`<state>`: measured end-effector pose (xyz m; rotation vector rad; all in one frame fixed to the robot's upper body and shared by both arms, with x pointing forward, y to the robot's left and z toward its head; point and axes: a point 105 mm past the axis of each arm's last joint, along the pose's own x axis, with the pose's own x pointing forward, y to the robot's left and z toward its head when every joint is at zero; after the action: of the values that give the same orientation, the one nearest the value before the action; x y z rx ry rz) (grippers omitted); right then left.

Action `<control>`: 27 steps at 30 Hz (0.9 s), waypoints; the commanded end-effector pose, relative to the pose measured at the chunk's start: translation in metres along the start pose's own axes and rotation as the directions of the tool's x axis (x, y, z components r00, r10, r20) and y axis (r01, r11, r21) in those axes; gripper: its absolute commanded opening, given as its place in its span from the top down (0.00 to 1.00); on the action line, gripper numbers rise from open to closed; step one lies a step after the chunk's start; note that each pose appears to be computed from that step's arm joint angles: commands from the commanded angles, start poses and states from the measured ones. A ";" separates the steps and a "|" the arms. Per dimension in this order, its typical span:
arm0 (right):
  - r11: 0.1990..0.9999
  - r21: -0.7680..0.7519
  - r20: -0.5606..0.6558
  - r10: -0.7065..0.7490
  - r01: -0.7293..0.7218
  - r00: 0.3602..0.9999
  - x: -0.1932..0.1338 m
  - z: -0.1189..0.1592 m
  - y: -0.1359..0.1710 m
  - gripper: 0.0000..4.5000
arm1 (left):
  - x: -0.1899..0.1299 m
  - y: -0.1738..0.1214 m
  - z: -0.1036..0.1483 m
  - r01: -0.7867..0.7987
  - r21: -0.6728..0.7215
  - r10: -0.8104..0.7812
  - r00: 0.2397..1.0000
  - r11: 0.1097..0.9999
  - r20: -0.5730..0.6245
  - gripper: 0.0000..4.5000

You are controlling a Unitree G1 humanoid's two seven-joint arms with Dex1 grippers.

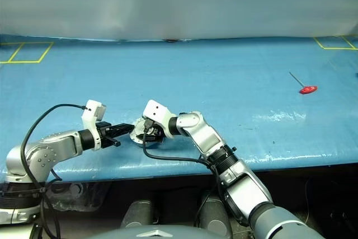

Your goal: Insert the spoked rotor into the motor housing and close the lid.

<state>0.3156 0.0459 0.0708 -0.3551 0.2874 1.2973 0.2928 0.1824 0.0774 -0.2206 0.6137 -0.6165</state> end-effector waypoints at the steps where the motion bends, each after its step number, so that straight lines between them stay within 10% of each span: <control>1: 0.998 0.040 -0.084 -0.043 0.047 0.996 -0.004 -0.024 -0.005 0.30 | 0.004 0.002 -0.003 -0.003 0.007 0.003 0.999 1.000 -0.035 1.00; 23: 0.998 0.055 -0.089 -0.038 0.043 0.995 -0.009 -0.030 -0.001 0.30 | 0.010 -0.009 -0.026 0.064 0.066 -0.051 0.981 0.996 -0.187 1.00; 27: 0.996 0.063 -0.097 -0.053 0.060 0.994 -0.012 -0.034 -0.001 0.01 | 0.011 -0.010 -0.026 0.069 0.079 -0.053 0.980 0.994 -0.192 1.00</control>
<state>0.3138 0.0362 0.0696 -0.3528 0.2844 1.2622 0.2920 0.1726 0.0767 -0.1004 0.6648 -0.7048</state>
